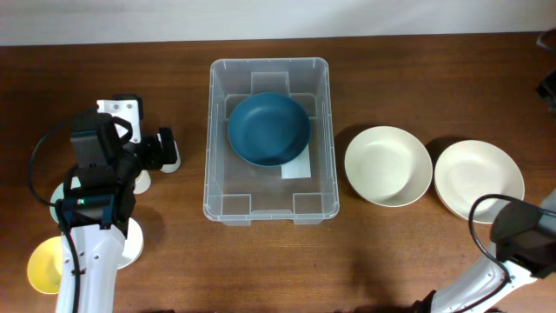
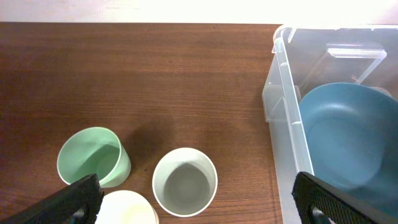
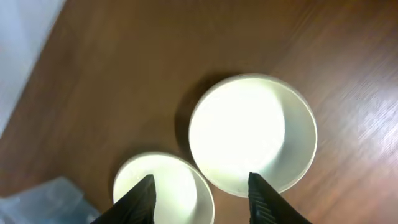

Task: Pack container
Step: 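Move the right gripper to the rim of the right cream bowl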

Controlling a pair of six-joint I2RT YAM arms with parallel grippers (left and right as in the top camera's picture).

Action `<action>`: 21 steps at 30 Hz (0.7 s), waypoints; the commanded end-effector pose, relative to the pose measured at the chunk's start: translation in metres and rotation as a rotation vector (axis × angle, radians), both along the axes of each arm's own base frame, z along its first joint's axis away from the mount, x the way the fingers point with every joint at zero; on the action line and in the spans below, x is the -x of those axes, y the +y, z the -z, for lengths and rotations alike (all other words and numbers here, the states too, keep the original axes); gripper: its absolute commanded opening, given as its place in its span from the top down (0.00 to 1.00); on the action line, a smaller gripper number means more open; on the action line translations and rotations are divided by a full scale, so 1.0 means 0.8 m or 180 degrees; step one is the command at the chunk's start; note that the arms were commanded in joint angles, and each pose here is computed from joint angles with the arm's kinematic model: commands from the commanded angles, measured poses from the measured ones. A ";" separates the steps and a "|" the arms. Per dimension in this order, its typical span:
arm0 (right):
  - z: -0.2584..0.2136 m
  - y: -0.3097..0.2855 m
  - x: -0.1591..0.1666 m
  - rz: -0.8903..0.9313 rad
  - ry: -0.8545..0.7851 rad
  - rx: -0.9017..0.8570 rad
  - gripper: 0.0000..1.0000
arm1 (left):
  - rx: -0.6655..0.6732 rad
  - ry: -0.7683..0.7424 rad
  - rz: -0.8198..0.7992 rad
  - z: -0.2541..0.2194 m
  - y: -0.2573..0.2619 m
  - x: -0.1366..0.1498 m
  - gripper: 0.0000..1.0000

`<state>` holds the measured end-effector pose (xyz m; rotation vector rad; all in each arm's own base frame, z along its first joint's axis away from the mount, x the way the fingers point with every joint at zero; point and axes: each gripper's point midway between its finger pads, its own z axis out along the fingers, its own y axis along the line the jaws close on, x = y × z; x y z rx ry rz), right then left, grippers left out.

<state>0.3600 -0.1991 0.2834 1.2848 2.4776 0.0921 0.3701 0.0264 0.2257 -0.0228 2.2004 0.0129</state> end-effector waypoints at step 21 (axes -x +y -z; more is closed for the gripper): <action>0.201 0.023 0.202 0.0921 0.0577 -0.0396 0.31 | 0.0004 -0.0078 -0.0055 -0.012 0.005 -0.005 0.00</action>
